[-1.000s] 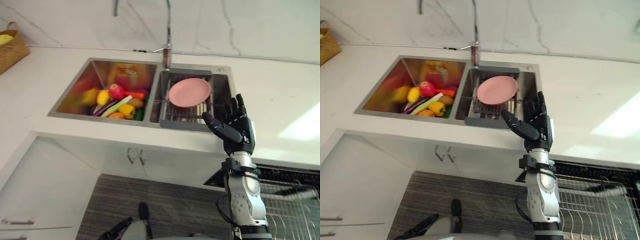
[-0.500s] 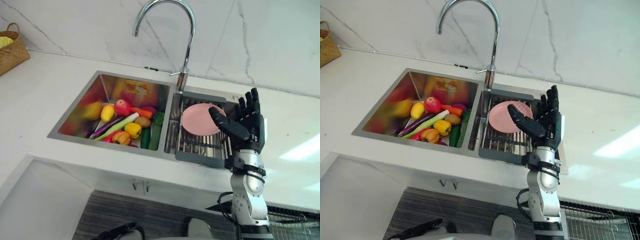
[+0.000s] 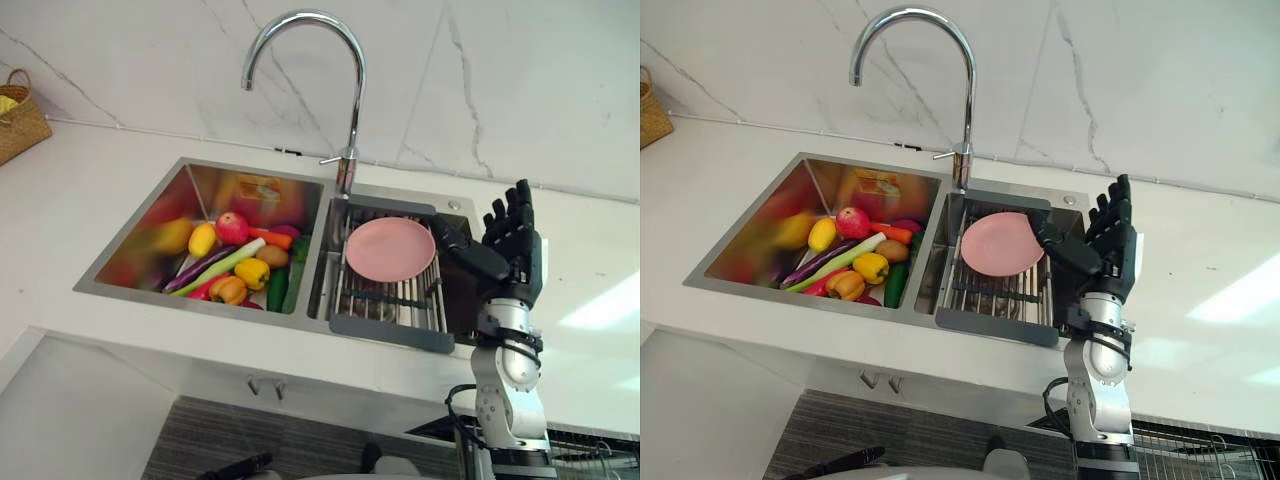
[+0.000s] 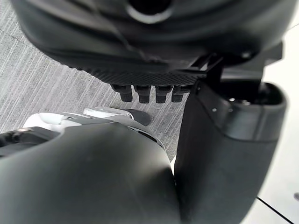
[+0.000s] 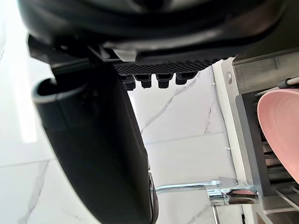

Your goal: Walk over to the sink, pick up the cup, carry it to the dishwasher, place the cup inside the dishwasher, then close the dishwasher door

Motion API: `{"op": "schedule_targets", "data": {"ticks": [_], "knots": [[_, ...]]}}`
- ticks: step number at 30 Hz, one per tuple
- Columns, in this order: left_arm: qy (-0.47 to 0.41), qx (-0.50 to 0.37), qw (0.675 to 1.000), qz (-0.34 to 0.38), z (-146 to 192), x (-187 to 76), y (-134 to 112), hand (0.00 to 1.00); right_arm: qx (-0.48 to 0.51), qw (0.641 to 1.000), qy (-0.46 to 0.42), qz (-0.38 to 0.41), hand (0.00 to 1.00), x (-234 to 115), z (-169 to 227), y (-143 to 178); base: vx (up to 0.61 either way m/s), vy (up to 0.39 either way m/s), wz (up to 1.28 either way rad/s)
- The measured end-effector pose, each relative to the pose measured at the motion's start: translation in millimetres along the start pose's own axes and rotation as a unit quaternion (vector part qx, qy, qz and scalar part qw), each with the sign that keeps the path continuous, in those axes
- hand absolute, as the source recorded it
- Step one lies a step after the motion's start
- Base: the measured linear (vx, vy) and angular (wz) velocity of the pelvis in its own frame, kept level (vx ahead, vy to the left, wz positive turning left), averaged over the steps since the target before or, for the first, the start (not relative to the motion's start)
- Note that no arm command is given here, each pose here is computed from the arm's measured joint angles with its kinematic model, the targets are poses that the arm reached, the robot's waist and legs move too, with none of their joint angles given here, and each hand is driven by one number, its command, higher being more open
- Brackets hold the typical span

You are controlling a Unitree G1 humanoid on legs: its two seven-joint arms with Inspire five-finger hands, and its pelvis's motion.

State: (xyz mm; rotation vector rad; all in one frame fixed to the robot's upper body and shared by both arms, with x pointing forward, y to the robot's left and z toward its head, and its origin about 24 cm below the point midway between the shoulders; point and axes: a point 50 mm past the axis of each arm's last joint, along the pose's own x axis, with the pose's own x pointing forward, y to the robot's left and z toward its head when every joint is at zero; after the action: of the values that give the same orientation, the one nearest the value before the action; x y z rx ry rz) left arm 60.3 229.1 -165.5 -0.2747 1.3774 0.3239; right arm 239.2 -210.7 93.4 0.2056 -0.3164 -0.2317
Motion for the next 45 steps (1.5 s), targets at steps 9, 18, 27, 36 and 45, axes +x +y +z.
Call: {"op": "schedule_targets", "data": {"ticks": [9,18,27,36,45], "knots": [[0.007,0.019,1.0,0.001,-4.9,-0.1,0.5,1.0,-0.242,0.958,0.013,0.155,1.0,10.9,14.2,-14.9,0.04,0.003,-0.03],[0.015,0.053,0.998,-0.008,-5.2,-0.8,-1.2,1.0,-0.373,0.899,0.064,0.22,1.0,17.9,7.2,-32.5,0.0,0.007,-0.06],[0.018,0.056,0.998,-0.007,-5.6,-1.1,-0.8,1.0,-0.432,0.867,0.112,0.222,1.0,17.1,-12.2,-49.5,-0.05,-0.007,0.05],[0.018,0.074,0.997,-0.005,-3.4,-1.8,-0.6,1.0,-0.464,0.854,0.115,0.206,1.0,22.2,-22.8,-53.7,-0.02,-0.01,0.03],[0.011,0.119,0.993,-0.007,0.8,-2.3,-3.9,1.0,-0.496,0.843,0.072,0.195,1.0,29.9,-22.2,-43.9,-0.01,-0.009,0.08]]}}
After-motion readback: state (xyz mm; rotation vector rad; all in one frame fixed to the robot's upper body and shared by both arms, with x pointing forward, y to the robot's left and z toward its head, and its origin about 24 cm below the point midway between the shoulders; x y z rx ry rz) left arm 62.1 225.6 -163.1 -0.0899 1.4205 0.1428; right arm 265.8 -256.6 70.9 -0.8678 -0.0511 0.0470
